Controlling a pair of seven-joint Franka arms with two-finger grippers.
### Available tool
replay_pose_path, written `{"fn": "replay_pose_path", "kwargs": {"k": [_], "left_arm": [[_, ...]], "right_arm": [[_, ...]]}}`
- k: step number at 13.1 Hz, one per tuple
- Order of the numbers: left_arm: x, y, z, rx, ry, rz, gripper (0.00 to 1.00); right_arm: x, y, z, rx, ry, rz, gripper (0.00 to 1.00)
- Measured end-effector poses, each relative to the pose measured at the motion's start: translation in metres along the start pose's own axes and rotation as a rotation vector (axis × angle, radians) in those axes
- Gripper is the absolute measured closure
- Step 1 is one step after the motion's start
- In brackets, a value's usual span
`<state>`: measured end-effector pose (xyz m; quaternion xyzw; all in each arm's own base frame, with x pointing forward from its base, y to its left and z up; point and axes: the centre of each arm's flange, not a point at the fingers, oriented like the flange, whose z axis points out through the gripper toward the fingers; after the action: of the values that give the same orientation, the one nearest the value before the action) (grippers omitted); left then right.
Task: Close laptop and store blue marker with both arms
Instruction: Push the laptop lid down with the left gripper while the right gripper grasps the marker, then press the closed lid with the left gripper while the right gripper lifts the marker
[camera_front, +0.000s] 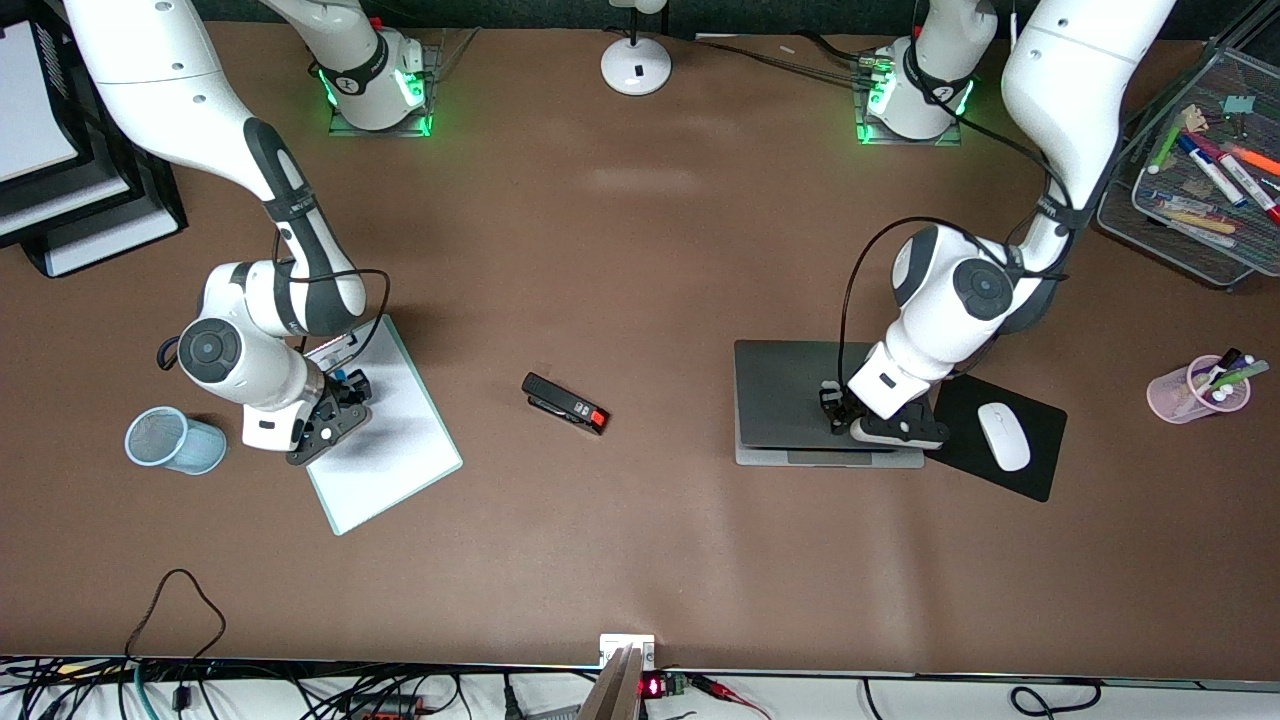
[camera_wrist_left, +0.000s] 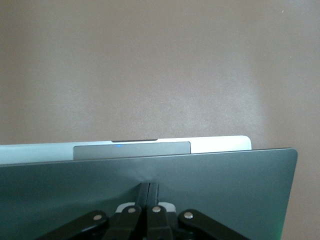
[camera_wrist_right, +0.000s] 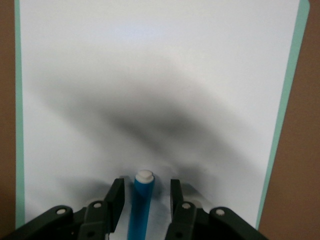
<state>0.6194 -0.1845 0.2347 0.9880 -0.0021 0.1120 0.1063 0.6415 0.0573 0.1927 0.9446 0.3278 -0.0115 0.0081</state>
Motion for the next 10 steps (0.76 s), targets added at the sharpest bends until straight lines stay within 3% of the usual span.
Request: {"fn": "replay_pose_path", "kwargs": {"k": [10], "left_arm": [[0.0,-0.008,0.046,-0.014,-0.021,-0.023,0.99]], "right_arm": [[0.004,-0.006,0.005,0.006,0.003,-0.01,0.65]]}}
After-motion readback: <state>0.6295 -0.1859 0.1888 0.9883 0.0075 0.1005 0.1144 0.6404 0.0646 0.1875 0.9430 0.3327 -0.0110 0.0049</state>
